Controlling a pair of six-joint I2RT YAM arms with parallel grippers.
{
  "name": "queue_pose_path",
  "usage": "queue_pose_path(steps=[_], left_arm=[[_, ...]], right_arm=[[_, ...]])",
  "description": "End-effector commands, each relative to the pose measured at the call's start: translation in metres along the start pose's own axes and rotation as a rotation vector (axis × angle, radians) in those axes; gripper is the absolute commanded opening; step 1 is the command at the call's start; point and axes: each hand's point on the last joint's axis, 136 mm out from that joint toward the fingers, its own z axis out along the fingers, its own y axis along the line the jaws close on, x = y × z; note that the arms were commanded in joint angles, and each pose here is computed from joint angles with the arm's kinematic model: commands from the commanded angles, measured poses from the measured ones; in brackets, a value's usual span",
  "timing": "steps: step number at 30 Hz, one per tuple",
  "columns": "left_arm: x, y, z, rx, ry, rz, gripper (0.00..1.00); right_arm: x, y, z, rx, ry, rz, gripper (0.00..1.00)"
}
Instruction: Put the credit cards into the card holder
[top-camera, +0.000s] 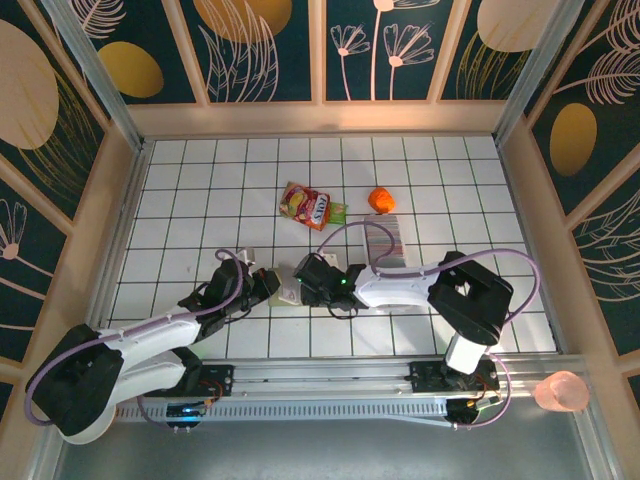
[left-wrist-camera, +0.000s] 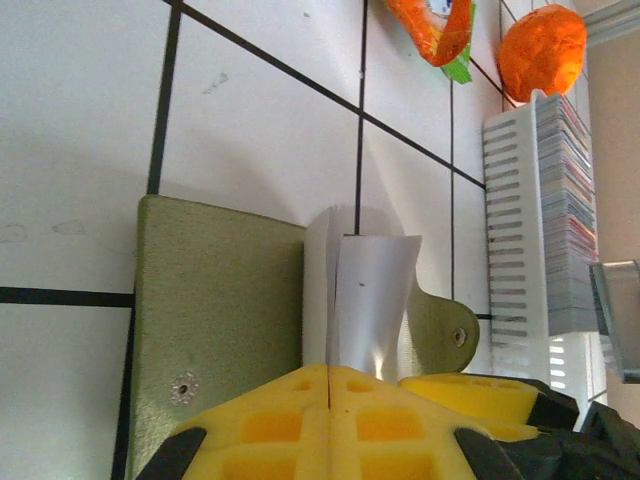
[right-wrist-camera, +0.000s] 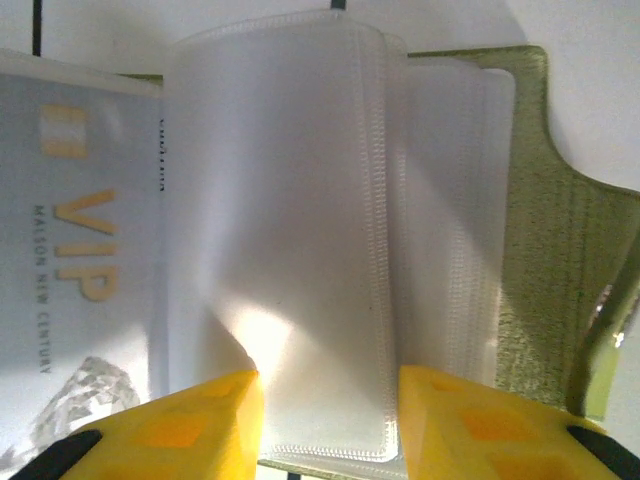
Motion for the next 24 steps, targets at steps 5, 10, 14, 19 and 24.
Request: queue_pose_path(steps=[5, 10, 14, 19, 24], left_arm=[[0.002, 0.015, -0.002, -0.046, -0.014, 0.009, 0.01], [0.004, 0.018, -0.001, -0.053, -0.007, 0.008, 0.00], [0.006, 0.023, 0.001, -0.068, -0.003, 0.008, 0.00], [0.007, 0.028, 0.002, -0.089, -0.003, 0.013, 0.01], [0.006, 0.032, 0.001, -0.105, -0.010, 0.014, 0.02]], right_arm=[[0.002, 0.015, 0.011, -0.067, 0.027, 0.031, 0.40], [0.001, 0.022, 0.011, -0.103, 0.026, 0.042, 0.40], [-0.002, 0.030, 0.010, -0.132, 0.020, 0.050, 0.40], [-0.004, 0.038, 0.009, -0.166, 0.019, 0.055, 0.40], [-0.005, 0.042, 0.009, -0.179, 0.019, 0.057, 0.40]])
